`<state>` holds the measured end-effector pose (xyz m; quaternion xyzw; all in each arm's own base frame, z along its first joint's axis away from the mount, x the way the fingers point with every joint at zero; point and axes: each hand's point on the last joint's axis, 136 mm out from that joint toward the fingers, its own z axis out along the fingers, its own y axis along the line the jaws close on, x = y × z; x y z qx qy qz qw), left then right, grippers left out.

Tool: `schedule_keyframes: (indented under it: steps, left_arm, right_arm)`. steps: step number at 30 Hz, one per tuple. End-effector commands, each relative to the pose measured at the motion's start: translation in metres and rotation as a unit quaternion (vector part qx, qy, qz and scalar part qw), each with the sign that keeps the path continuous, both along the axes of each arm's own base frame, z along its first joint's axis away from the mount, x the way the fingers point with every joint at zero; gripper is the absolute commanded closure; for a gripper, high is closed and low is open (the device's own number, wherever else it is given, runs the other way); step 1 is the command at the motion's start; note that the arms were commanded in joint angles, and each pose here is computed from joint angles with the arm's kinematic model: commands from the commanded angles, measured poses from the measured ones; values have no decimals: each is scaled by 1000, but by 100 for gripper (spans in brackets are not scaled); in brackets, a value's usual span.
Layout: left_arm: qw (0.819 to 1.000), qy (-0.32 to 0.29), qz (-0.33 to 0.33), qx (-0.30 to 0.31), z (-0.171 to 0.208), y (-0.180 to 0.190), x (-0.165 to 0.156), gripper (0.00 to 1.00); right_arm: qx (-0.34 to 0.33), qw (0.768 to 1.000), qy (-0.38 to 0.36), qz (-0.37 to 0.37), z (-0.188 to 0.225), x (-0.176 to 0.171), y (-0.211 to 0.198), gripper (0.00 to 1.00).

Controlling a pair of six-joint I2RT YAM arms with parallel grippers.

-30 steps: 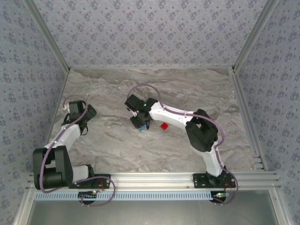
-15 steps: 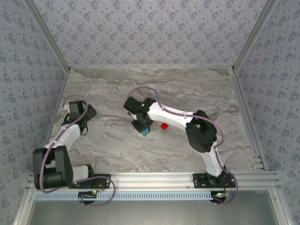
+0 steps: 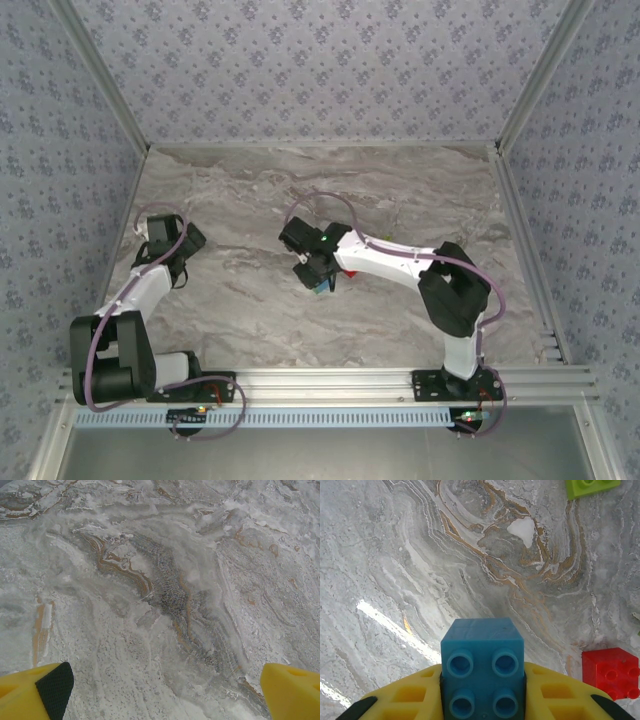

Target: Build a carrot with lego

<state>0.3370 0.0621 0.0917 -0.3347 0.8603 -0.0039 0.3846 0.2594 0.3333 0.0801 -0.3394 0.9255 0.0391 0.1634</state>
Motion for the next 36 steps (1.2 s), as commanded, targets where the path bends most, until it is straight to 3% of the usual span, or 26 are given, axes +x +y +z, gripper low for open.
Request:
schedule_keyframes:
  steps: [1, 11, 19, 22, 29, 36]
  left_arm:
    - [1000, -28, 1, -5, 19, 1, 11, 3]
    - [1000, -25, 1, -4, 17, 1, 11, 2]
    - [1000, -26, 1, -5, 18, 1, 11, 3]
    - [1000, -25, 1, -4, 18, 1, 11, 3]
    - [1000, -27, 2, -4, 19, 1, 10, 2]
    - [1000, -27, 1, -5, 19, 1, 10, 3]
  right_arm:
    - [5, 1000, -9, -13, 0, 0, -3, 66]
    - [13, 1000, -5, -12, -2, -1, -3, 56]
    - [44, 999, -26, -12, 29, 6, -2, 32]
    - [58, 997, -43, -11, 51, 8, -4, 28]
    - [63, 994, -77, -50, 85, 24, -53, 26]
    - [34, 993, -44, -99, 44, 33, -112, 26]
